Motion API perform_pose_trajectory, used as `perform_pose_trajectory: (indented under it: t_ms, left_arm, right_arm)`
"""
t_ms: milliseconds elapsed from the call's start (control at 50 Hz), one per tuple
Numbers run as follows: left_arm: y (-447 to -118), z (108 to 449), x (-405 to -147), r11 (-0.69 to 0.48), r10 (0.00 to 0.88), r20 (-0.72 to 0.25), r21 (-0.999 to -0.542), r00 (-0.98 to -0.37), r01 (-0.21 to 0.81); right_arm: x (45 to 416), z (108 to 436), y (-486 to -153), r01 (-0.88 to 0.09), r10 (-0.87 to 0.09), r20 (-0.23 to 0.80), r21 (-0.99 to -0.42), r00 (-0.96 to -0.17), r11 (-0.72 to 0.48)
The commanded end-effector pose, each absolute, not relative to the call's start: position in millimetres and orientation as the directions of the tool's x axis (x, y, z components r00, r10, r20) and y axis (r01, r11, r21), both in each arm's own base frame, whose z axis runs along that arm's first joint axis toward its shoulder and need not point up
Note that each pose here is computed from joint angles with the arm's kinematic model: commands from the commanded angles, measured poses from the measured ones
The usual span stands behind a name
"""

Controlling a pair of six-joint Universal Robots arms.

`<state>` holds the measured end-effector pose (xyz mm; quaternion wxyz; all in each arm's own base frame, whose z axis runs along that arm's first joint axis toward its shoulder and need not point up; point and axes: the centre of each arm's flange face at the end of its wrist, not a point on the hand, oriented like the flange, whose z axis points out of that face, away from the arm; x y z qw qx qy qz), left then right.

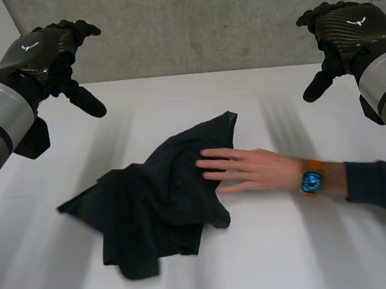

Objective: Fold the shorts.

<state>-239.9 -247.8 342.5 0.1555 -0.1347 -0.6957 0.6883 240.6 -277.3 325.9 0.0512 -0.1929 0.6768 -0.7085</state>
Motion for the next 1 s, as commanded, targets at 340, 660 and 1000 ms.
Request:
perform_pose_trajectory:
  t_ms: [340,660,1000]
  left_arm:
    - [-241,310,-254,0.039,0.437,-0.185,-0.974,-0.880,0.223]
    - [-220,215,-234,0.318,0.432,-0.216,-0.872,-0.876,0.372]
    - [-170,207,-220,0.359,0.381,-0.055,-0.911,-0.923,0.202]
  right_arm:
    - [268,292,-260,-0.400,-0.560,0.369,-0.914,-0.742,-0.073]
    - [316,204,-200,-0.423,-0.773,0.101,-0.877,-0.626,0.228]
    - [340,136,-195,-0.230,-0.678,-0.095,-0.899,-0.729,0.372]
